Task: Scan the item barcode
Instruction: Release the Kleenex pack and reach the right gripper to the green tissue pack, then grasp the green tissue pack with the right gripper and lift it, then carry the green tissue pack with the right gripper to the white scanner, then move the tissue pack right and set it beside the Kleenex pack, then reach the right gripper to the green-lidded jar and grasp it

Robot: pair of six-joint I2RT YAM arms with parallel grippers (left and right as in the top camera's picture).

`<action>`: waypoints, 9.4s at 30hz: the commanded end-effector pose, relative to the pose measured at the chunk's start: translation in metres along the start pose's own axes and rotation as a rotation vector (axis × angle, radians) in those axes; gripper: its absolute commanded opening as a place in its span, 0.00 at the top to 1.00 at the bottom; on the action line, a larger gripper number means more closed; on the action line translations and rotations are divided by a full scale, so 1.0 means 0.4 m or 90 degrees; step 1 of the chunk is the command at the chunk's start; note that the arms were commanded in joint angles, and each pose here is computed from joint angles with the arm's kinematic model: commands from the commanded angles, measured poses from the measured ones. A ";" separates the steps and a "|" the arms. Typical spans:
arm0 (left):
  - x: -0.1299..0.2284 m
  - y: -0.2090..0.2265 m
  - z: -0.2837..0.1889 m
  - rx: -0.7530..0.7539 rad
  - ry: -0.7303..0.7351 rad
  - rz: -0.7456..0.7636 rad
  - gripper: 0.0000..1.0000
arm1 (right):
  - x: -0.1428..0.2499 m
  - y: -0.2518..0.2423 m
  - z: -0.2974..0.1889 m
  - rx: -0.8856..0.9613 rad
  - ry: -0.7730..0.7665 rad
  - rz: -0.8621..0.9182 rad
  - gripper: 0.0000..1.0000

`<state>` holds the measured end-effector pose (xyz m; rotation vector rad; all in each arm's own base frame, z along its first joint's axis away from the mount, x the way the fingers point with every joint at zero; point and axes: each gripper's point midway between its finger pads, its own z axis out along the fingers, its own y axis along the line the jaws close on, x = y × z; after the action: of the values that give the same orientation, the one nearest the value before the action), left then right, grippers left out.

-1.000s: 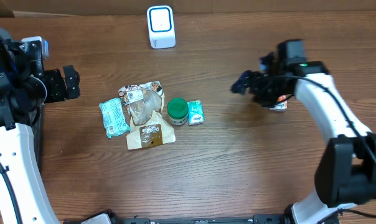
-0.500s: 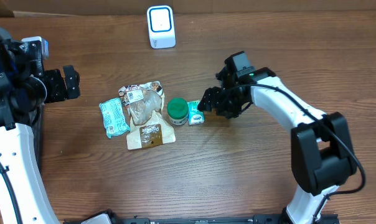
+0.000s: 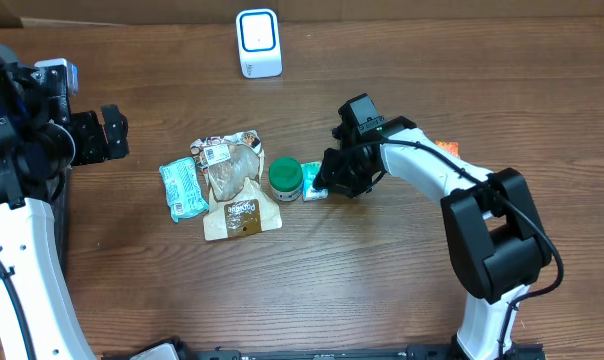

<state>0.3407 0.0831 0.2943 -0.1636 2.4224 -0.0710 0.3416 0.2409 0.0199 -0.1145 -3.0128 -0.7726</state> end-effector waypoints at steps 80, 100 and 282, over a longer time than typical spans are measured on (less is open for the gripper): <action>-0.008 -0.007 -0.007 0.007 -0.008 0.016 0.00 | 0.021 0.200 -0.465 -0.697 0.028 -0.231 0.96; -0.008 -0.007 -0.007 0.007 -0.008 0.016 0.01 | -0.097 0.110 -0.352 -0.202 -0.082 -0.120 0.96; -0.008 -0.007 -0.007 0.007 -0.008 0.016 0.00 | -0.034 0.237 -0.058 0.214 -0.054 -0.608 0.00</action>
<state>0.3407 0.0831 0.2943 -0.1636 2.4224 -0.0710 0.3562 0.3147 0.0843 1.3415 -3.1038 -0.2746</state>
